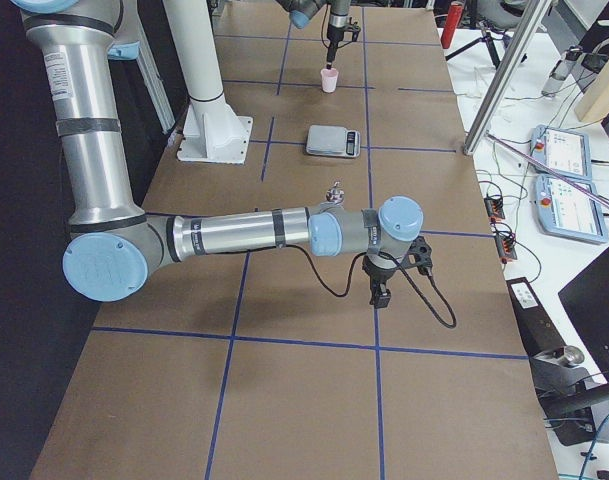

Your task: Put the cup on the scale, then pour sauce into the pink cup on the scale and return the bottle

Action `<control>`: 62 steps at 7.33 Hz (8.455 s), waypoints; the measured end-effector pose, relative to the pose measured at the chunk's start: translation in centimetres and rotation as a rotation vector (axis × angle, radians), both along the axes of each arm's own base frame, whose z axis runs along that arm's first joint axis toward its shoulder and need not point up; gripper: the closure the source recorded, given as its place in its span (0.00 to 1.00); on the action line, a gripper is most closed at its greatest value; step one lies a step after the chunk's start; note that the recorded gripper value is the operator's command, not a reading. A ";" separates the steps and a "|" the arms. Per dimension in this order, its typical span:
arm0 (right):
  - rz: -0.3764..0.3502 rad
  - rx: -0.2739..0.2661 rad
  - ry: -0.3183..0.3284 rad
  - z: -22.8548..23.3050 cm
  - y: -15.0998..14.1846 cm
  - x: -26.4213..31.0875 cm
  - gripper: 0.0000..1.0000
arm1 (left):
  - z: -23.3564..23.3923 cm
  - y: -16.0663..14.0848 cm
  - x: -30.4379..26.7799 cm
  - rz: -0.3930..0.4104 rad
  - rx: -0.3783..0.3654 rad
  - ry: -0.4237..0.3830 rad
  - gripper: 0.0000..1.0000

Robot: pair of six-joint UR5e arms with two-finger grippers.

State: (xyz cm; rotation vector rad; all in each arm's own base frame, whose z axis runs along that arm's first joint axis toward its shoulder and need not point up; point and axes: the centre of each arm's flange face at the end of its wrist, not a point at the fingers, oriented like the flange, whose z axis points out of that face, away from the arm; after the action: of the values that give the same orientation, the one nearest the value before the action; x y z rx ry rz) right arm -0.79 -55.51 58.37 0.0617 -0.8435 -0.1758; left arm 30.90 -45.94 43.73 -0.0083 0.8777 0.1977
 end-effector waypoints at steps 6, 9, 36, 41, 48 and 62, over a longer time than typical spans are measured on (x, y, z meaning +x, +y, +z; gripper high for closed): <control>0.000 0.000 0.000 0.1 0.0 0.0 0.00 | 0.0 0.4 2.1 0.031 -0.002 -0.003 1.00; 0.000 0.001 0.000 0.0 0.0 0.0 0.00 | -0.8 0.0 2.1 0.028 0.000 -0.001 1.00; 0.017 0.037 -0.086 -3.7 1.1 -0.3 0.00 | -29.3 -0.7 20.8 -0.216 -0.434 0.096 0.01; 0.228 0.150 -0.211 -7.1 8.8 -5.1 0.00 | -28.8 0.2 11.2 -0.283 -0.372 0.189 0.01; 0.334 0.290 -0.202 -14.1 18.0 -17.0 0.00 | -26.0 -0.9 6.5 -0.275 -0.256 0.189 0.01; 0.718 0.457 0.030 -9.9 25.2 -35.1 0.00 | -14.7 -4.8 -2.9 -0.221 0.047 0.040 0.00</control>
State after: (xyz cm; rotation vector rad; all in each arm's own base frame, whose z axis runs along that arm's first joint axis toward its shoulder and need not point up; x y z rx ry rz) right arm -35.85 -30.29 48.48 0.7764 -0.6931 0.3104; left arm 28.02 -50.75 29.02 0.1362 0.9065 0.0121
